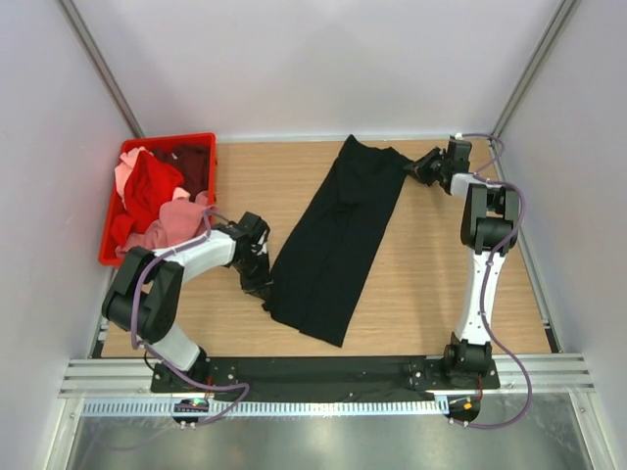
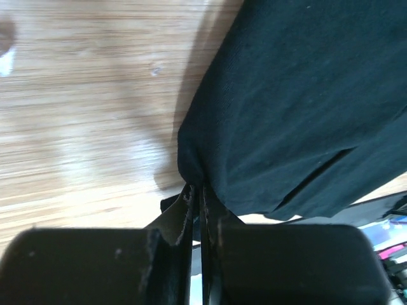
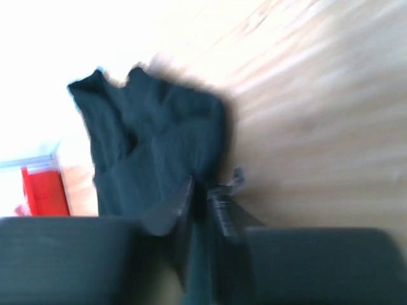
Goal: Fold and stack the t-shirts
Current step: Fold the tshirt
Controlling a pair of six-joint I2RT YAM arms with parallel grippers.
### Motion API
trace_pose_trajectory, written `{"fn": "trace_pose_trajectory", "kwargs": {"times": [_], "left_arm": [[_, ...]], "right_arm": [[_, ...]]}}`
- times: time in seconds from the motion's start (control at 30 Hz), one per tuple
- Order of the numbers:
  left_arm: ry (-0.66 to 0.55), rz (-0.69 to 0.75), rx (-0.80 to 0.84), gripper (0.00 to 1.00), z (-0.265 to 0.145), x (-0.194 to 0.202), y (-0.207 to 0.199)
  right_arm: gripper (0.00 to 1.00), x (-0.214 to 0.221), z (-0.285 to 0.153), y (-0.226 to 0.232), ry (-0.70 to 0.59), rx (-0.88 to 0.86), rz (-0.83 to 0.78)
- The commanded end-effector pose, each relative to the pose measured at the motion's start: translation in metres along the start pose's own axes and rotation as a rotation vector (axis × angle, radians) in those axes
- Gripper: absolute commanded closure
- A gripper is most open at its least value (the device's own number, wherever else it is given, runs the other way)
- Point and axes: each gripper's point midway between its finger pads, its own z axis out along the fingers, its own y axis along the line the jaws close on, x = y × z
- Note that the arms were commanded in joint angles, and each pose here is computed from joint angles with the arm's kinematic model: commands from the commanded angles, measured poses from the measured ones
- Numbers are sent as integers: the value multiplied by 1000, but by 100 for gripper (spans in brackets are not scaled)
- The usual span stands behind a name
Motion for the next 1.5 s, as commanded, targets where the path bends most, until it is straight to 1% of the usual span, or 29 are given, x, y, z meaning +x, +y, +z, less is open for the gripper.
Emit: {"fn": "trace_pose_trajectory", "kwargs": {"times": [0.0, 0.03, 0.07, 0.1, 0.13, 0.17, 0.2, 0.27, 0.4, 0.5, 0.53, 0.57, 0.63, 0.67, 0.7, 0.73, 0.8, 0.83, 0.87, 0.9, 0.93, 1.0, 1.03, 1.13, 1.17, 1.23, 1.33, 1.4, 1.47], "left_arm": [[-46, -41, 72, 98, 1, -6, -21], [-56, -49, 71, 98, 1, -7, -23], [-53, -67, 77, 98, 4, -3, -23], [-64, -101, 126, 98, 3, -6, -33], [-64, -120, 145, 98, 4, -5, -38], [-67, -133, 155, 98, 5, -5, -40], [-82, -142, 151, 98, 6, -6, -39], [-91, -164, 143, 97, 9, -4, -40], [-82, -213, 185, 94, 14, 4, -46], [-68, -213, 203, 89, 17, 13, -51], [-65, -211, 203, 86, 18, 15, -52], [-65, -194, 203, 81, 18, 19, -54], [-74, -179, 200, 74, 17, 22, -54], [-97, -164, 202, 67, 13, 20, -54], [-114, -157, 196, 64, 11, 18, -53], [-132, -144, 189, 61, 8, 16, -51], [-191, -113, 159, 56, 0, 7, -47], [-209, -103, 148, 55, -2, 5, -46], [-221, -93, 139, 54, -3, 2, -44], [-257, -77, 124, 54, -6, -4, -43], [-269, -70, 115, 54, -7, -6, -42], [-303, -50, 73, 54, -8, -13, -35], [-306, -48, 63, 54, -8, -13, -33], [-285, -17, 50, 55, -3, -10, -29], [-281, -9, 39, 56, -1, -9, -27], [-264, 0, 27, 57, 3, -3, -21], [-242, 17, 32, 59, 6, 4, -20], [-234, 28, 38, 62, 8, 8, -20], [-234, 34, 55, 66, 8, 9, -23]], "right_arm": [[90, -8, 18, -6, -15, -3, 2], [94, -19, 22, 3, -35, -23, -8], [97, -19, 30, -2, -33, -24, -1], [99, -21, 35, -1, -34, -32, 5], [99, -23, 39, 2, -35, -45, 5], [99, -37, 41, 19, -59, -82, -13], [99, -31, 52, 10, -43, -74, -1], [99, -41, 57, 27, -47, -106, -24], [95, -39, 65, 26, -36, -100, -34], [79, -41, 50, 35, -24, -74, -36], [72, -30, 47, 25, 7, -39, -29], [60, -31, 39, 27, 4, -18, -31], [55, -26, 12, 29, 29, 43, -15], [52, -24, 2, 29, 37, 65, -17], [51, -21, -9, 25, 45, 99, -10], [49, -11, -34, 28, 78, 146, -1], [48, 3, -60, 25, 106, 219, -14], [47, 13, -73, 25, 123, 249, -12], [48, 45, -88, 4, 192, 319, 19], [48, 45, -113, 27, 175, 303, -25], [48, 81, -131, 5, 239, 408, -23], [48, 98, -167, 23, 219, 423, -70], [48, 137, -181, 11, 276, 471, -82], [48, 165, -221, 16, 247, 496, -81], [48, 194, -234, 1, 295, 531, -93], [48, 220, -261, -3, 311, 538, -84], [48, 239, -286, 5, 299, 503, -93], [49, 258, -301, -7, 307, 542, -72], [51, 272, -308, -10, 305, 527, -48]]}}
